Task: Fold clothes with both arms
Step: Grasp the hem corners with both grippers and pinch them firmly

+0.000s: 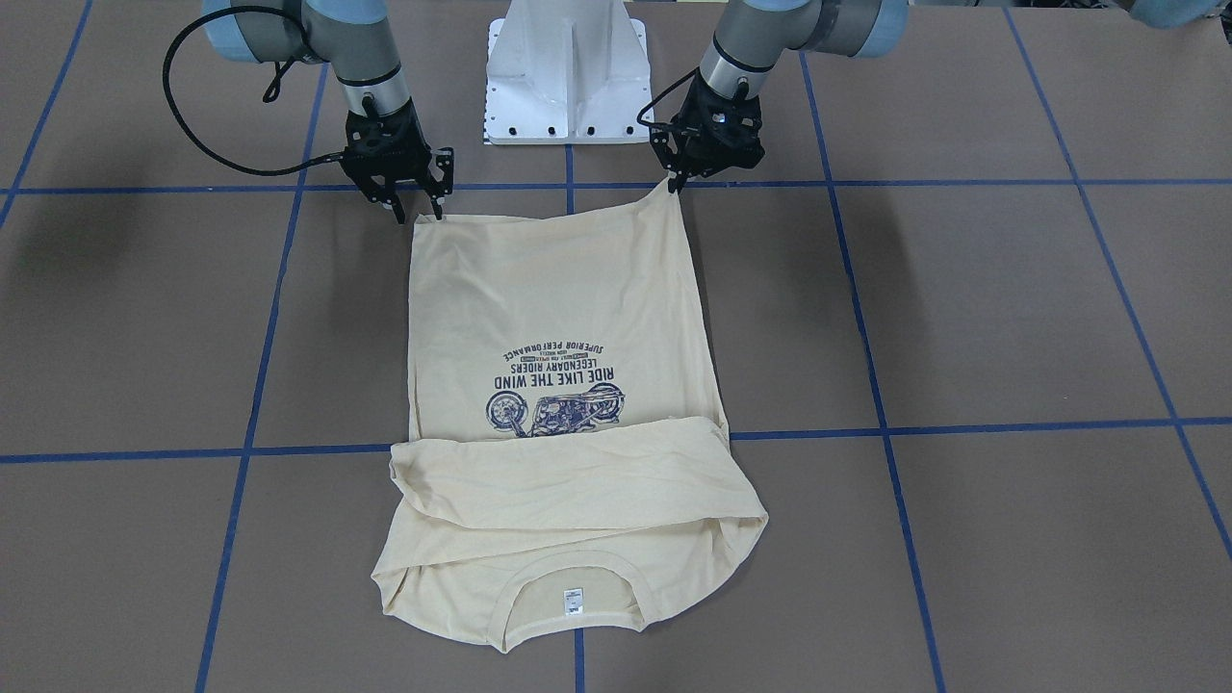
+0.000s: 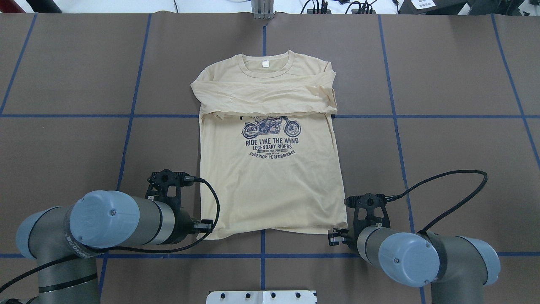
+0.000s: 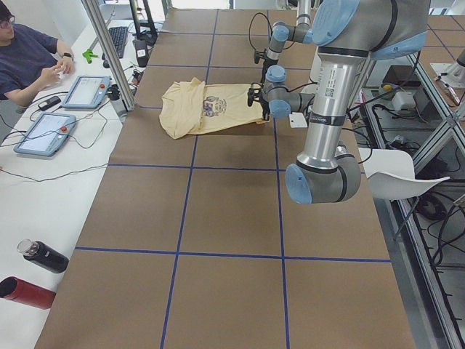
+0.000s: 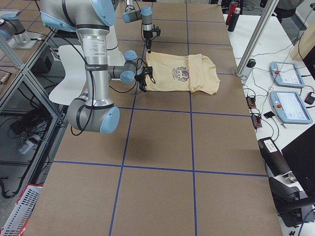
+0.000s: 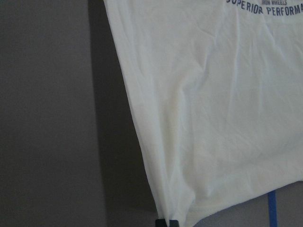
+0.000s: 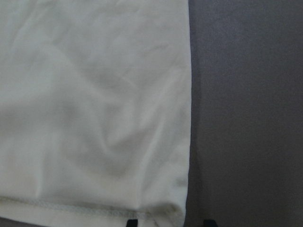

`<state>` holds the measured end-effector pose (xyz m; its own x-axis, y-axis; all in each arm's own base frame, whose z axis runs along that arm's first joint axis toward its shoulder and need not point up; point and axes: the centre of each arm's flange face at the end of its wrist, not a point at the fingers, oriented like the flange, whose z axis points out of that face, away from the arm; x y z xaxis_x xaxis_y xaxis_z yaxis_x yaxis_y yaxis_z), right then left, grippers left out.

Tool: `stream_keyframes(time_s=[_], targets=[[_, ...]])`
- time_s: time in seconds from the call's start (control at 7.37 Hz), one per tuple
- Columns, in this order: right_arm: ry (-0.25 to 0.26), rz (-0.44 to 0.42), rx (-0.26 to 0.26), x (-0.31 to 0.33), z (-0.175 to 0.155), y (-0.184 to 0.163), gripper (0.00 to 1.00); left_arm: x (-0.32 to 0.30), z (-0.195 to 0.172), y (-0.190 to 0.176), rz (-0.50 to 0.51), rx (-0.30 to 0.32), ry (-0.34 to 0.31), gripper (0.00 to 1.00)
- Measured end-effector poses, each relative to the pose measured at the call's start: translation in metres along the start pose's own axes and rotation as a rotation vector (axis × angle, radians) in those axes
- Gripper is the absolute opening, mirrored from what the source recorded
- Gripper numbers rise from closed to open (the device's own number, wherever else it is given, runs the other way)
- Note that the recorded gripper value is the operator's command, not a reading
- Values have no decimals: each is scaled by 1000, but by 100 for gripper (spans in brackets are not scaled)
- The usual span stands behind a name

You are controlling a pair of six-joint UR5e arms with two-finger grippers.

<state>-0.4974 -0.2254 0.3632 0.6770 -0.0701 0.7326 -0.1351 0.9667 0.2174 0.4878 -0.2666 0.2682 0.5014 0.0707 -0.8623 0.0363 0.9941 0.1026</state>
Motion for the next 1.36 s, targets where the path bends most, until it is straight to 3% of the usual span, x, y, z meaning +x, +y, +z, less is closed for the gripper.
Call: stream_keyframes(time_s=[0.41, 0.68, 0.95, 1.36], targets=[[2, -5, 13, -2, 1, 1, 23, 0, -1, 1, -2, -2, -1, 0], [7, -9, 31, -1, 1, -1, 26, 1, 0, 5, -7, -8, -1, 0], [7, -12, 43, -1, -1, -5, 35, 1, 1, 7, -8, -12, -2, 0], [8, -7, 52, 1, -3, -12, 31, 2, 2, 8, -12, -16, -12, 0]])
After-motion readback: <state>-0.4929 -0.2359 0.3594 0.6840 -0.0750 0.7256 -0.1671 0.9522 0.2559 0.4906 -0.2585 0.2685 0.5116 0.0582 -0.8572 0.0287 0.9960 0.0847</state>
